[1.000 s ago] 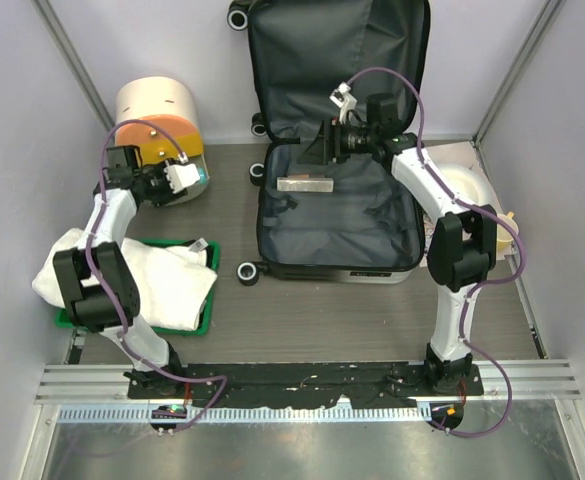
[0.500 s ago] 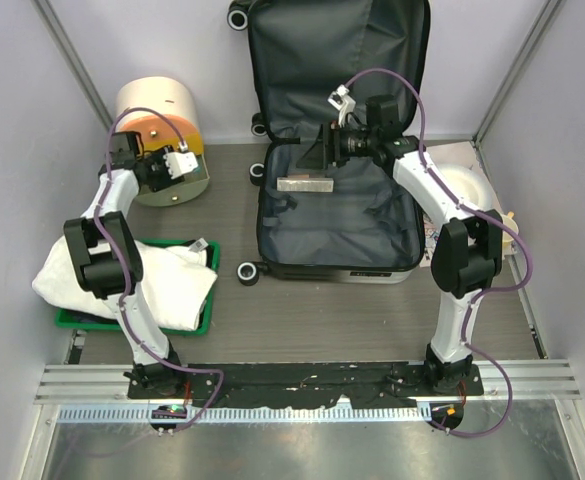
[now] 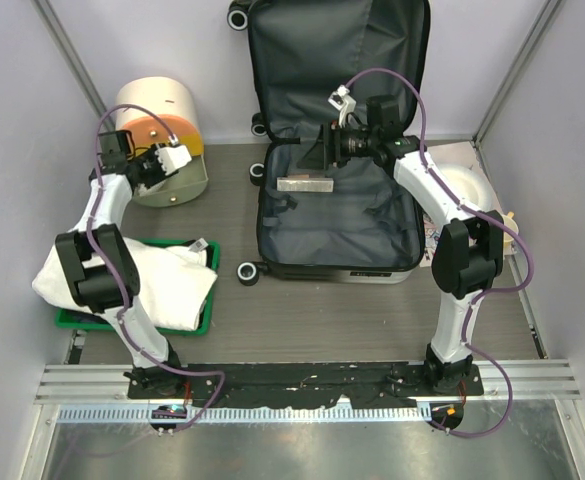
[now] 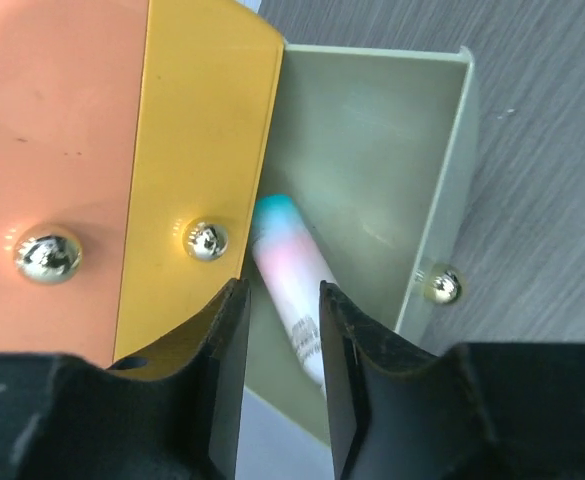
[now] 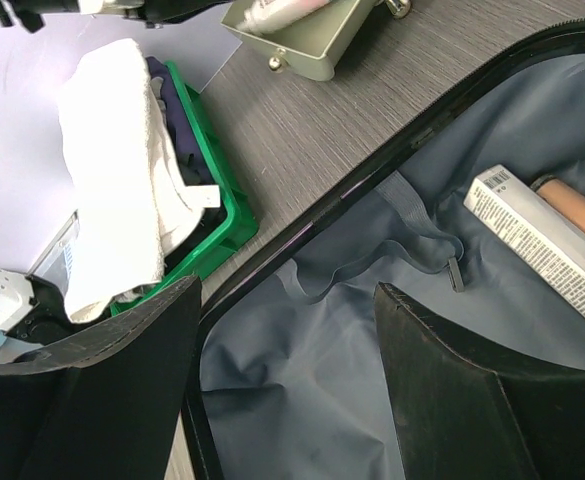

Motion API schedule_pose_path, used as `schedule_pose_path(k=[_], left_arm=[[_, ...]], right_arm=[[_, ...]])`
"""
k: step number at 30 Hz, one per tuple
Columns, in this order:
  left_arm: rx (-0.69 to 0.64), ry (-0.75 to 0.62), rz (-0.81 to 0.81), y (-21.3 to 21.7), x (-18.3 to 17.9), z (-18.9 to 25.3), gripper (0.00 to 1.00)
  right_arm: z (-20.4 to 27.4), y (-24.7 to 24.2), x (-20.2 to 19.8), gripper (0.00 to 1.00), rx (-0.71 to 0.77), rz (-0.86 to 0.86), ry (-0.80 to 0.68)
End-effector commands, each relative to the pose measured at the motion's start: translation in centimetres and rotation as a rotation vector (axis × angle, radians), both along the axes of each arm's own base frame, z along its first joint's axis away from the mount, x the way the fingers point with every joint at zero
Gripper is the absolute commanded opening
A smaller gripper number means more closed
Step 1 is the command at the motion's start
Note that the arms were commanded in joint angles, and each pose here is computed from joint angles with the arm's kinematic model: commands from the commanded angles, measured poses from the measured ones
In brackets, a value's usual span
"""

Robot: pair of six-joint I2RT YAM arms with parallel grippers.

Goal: Open, take out, and arrange the luggage

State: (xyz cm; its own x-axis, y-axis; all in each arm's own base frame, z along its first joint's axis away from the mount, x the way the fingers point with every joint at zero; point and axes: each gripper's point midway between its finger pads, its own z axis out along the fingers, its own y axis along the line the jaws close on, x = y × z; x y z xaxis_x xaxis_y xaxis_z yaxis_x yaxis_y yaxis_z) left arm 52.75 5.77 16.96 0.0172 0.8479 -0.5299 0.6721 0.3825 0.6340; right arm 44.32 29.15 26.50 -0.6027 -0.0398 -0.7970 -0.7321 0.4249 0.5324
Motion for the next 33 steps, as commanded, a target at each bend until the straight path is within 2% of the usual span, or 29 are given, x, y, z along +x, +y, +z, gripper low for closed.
schedule_pose_path(k=[1,3,6,9,17,20,25,26,28,33], left_arm=[[-0.091,-0.003,-0.012,-1.6,-3.1,2.8,0.31],[-0.086,0.069,-0.005,-1.6,-4.5,1.1,0.28],[-0.105,0.119,0.067,-0.6,-4.7,-0.2,0.24],[-0.097,0.206,0.063,-0.6,-5.9,-2.4,0.19],[-0.08,0.288,0.115,0.3,-5.7,-7.1,0.11],[-0.068,0.288,0.148,0.9,-4.6,-8.4,0.11],[-0.099,0.21,0.212,1.4,-1.0,-7.8,0.11],[-0.089,0.194,0.222,1.6,-0.4,-7.5,0.11],[-0.075,0.165,0.233,1.8,0.7,-7.7,0.11],[-0.039,0.066,0.275,2.8,3.4,-7.2,0.12]], right_arm=[[2.8,-0.3,-0.8,0.75,0.018,0.006,-0.08],[2.6,-0.3,-0.9,0.75,0.017,0.006,-0.076],[2.3,-0.4,-1.0,0.75,0.01,0.003,-0.073],[2.1,-0.5,-1.1,0.75,0.002,0.002,-0.076],[1.6,-0.6,-1.1,0.75,-0.013,0.0,-0.073],[1.2,-0.8,-1.0,0.75,-0.025,-0.005,-0.069],[-1.2,-2.0,-0.6,0.75,-0.121,-0.023,-0.083],[-2.5,-2.5,-1.1,0.75,-0.154,-0.016,-0.054],[-4.0,-3.2,-1.5,0.75,-0.224,0.017,-0.088],[-8.4,-4.9,-4.7,0.72,-0.352,0.123,-0.016]])
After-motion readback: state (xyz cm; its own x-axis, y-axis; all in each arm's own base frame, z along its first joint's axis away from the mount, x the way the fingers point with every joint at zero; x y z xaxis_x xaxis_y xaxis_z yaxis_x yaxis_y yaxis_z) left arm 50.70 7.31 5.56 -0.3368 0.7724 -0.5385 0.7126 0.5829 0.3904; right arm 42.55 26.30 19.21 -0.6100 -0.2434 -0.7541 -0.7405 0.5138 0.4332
